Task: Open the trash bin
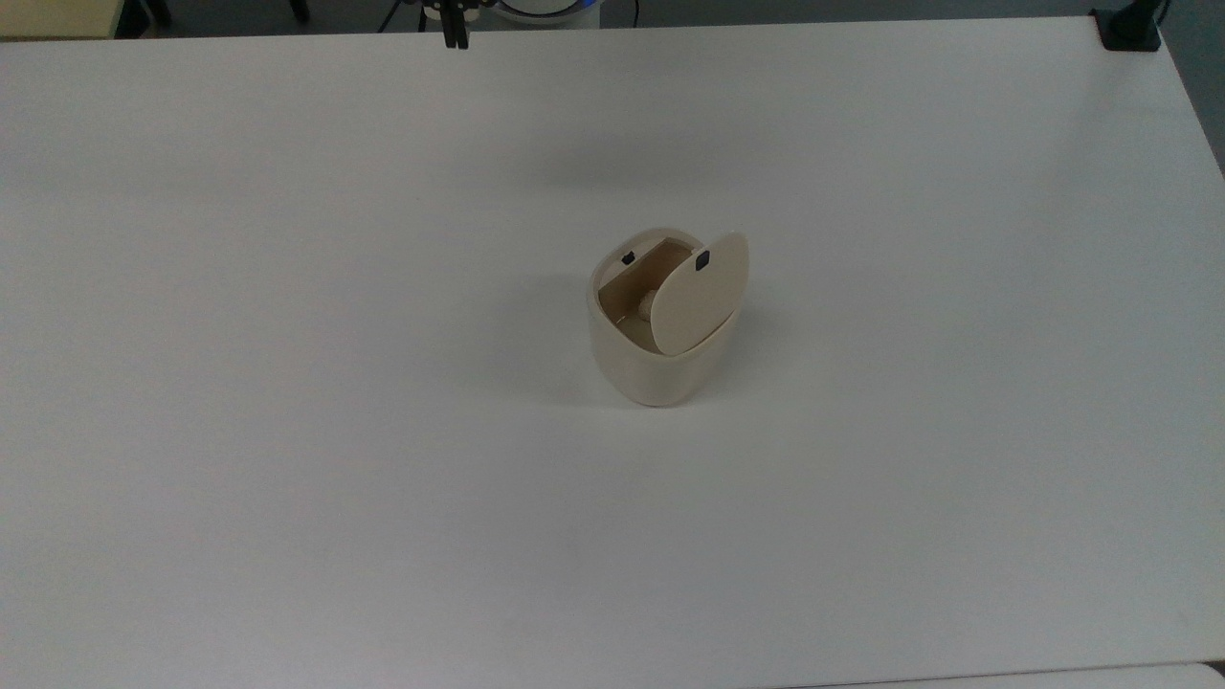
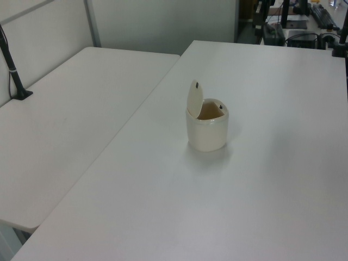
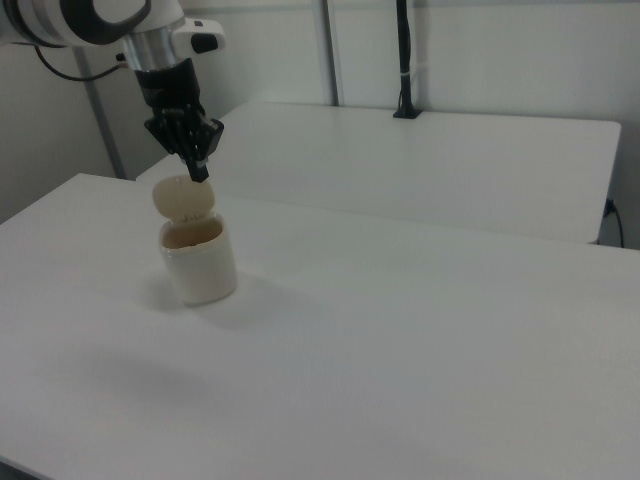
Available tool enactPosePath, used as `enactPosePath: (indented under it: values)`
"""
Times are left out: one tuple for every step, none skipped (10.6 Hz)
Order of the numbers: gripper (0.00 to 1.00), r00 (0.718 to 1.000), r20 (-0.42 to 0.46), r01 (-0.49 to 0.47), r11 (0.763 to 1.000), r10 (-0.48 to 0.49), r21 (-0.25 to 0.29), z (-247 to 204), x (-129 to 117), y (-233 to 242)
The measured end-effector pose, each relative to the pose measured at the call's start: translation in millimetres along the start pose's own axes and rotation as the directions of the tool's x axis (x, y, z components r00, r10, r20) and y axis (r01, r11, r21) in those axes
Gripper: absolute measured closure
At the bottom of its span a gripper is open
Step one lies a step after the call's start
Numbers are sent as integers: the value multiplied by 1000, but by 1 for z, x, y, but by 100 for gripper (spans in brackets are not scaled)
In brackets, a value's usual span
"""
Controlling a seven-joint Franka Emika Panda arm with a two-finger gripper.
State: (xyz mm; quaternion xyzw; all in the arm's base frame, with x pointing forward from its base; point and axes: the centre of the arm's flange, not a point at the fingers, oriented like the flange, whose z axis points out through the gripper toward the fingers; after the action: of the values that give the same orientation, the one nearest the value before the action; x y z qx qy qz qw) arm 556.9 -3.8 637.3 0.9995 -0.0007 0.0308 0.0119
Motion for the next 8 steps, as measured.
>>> enactPosePath:
  values:
    - [84,1000,-4,-6,1000,6,0,-2,-2,3]
    - [69,1000,-1,-7,1000,7,0,-1,-2,4]
    - [56,1000,4,-6,1000,6,0,1,-2,3]
    - [40,1000,9,-2,1000,2,-1,4,-2,1]
    - [24,1000,16,4,1000,-4,-14,6,-3,0]
    - [8,1000,21,10,1000,-10,-26,7,-3,-2]
    - [0,1000,22,13,1000,-13,-28,7,-3,-3]
    - [0,1000,22,14,1000,-14,-28,7,-3,-4]
